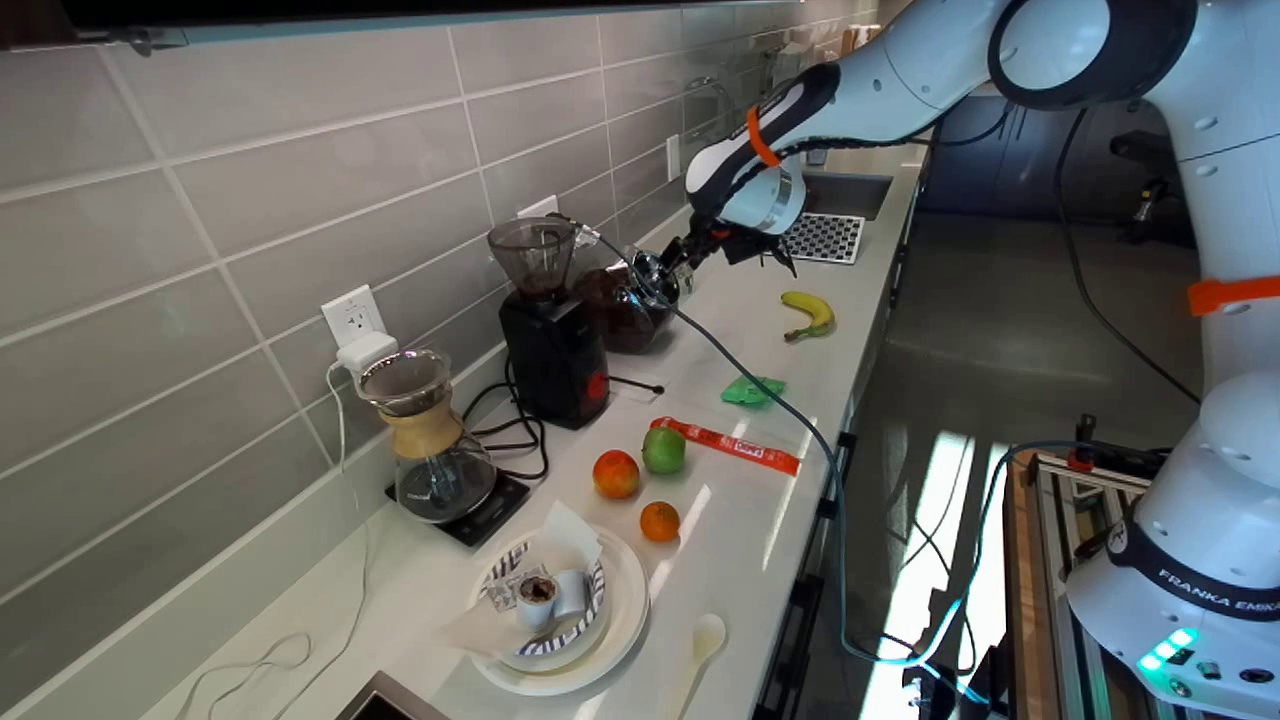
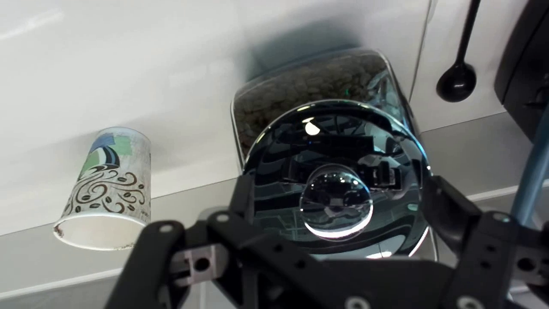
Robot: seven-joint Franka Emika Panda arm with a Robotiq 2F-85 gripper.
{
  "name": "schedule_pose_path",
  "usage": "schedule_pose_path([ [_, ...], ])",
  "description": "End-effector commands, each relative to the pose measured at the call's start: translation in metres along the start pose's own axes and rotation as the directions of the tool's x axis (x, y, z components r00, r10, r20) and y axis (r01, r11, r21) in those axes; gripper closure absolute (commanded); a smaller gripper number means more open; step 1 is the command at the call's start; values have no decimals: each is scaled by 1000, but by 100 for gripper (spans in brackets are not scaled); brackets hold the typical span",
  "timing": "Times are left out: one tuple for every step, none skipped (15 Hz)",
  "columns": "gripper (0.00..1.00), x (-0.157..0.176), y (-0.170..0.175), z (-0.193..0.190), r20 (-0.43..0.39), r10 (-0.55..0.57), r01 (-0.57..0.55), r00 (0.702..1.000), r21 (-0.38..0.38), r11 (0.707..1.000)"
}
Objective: Move the silver lid to the counter, and then place it back on the clear object
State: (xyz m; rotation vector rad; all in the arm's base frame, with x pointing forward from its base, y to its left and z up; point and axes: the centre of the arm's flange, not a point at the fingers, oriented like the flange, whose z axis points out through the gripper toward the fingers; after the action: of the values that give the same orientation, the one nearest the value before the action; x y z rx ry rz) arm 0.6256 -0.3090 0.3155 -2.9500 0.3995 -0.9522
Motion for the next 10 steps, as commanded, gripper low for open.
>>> schedule_pose_path([
  [0, -1, -3, -26, 65, -31, 33, 997, -44, 998],
  [0, -1, -3, -32, 79, -41, 46, 996, -56, 997],
  [0, 0, -3, -37, 94, -51, 57, 994, -63, 996],
  [0, 0, -3, -42, 109, -64, 72, 992, -66, 995],
  [0, 1, -4, -47, 128, -73, 83, 989, -74, 994],
  [0, 1, -4, -51, 140, -83, 95, 987, -84, 992],
  [0, 2, -5, -56, 157, -92, 108, 983, -91, 990],
  [0, 2, -5, -61, 175, -102, 121, 979, -99, 988],
  [0, 1, -5, -64, 201, -119, 139, 972, -90, 986],
  [0, 1, -5, -65, 217, -125, 148, 968, -93, 985],
])
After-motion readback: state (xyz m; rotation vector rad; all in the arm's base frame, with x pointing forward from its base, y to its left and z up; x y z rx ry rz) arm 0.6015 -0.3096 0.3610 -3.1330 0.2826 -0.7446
